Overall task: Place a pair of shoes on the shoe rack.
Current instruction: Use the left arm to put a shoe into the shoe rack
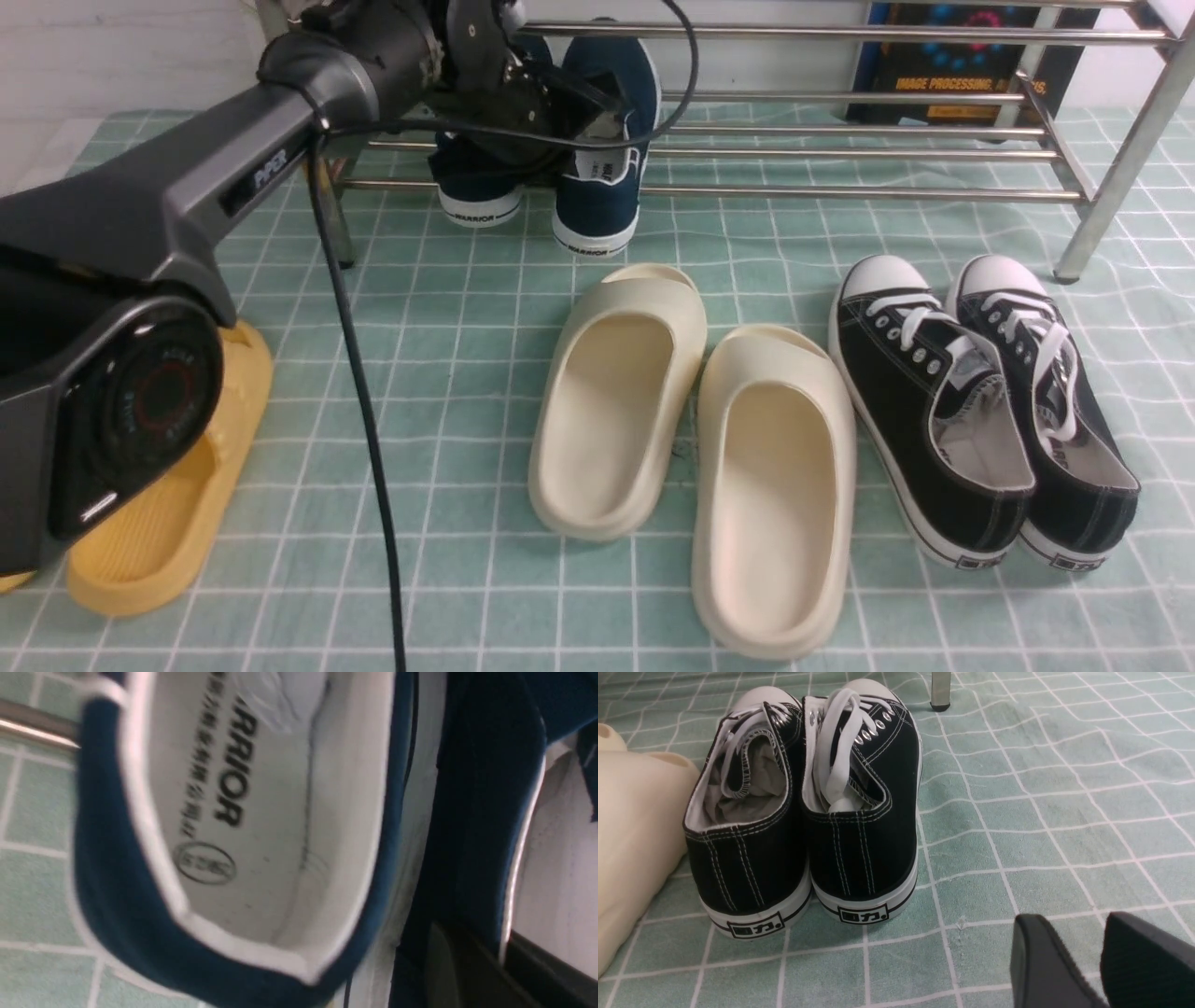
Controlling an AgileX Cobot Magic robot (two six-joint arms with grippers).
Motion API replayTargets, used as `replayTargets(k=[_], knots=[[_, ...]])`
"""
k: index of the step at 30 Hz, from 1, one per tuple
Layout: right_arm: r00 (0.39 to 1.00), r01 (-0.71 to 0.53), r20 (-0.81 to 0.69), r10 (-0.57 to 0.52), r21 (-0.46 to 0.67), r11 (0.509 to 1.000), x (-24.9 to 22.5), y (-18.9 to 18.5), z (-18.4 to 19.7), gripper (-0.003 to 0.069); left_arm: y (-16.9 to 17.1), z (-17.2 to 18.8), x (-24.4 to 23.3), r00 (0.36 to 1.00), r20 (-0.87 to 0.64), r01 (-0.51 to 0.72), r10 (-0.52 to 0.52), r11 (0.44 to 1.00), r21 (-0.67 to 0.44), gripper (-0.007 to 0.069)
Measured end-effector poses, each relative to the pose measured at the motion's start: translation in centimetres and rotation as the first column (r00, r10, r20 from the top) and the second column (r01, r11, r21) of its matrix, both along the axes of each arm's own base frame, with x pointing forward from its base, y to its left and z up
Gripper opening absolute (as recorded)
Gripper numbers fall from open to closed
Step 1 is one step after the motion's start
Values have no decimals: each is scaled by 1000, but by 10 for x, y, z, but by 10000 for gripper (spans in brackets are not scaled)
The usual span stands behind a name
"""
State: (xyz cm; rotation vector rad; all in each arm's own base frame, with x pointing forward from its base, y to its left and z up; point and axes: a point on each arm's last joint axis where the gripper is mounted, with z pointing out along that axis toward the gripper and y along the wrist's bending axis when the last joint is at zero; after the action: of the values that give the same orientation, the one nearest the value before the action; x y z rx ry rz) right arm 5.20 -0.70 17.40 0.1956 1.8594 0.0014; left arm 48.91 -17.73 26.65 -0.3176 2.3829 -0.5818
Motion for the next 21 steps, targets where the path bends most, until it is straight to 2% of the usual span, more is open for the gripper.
replayTargets(k=[16,18,21], knots=[[1000,1,0,-1,2,1000,0,0,0,239,6,3,5,999,42,-20,21,1000,-21,12],[1000,1,0,-1,2,1000,0,0,0,239,6,3,5,999,44,-21,22,1000,-22,25],[1000,1,0,-1,2,1000,0,0,0,239,5,5,7,997,74,-23,25,999,-29,87]])
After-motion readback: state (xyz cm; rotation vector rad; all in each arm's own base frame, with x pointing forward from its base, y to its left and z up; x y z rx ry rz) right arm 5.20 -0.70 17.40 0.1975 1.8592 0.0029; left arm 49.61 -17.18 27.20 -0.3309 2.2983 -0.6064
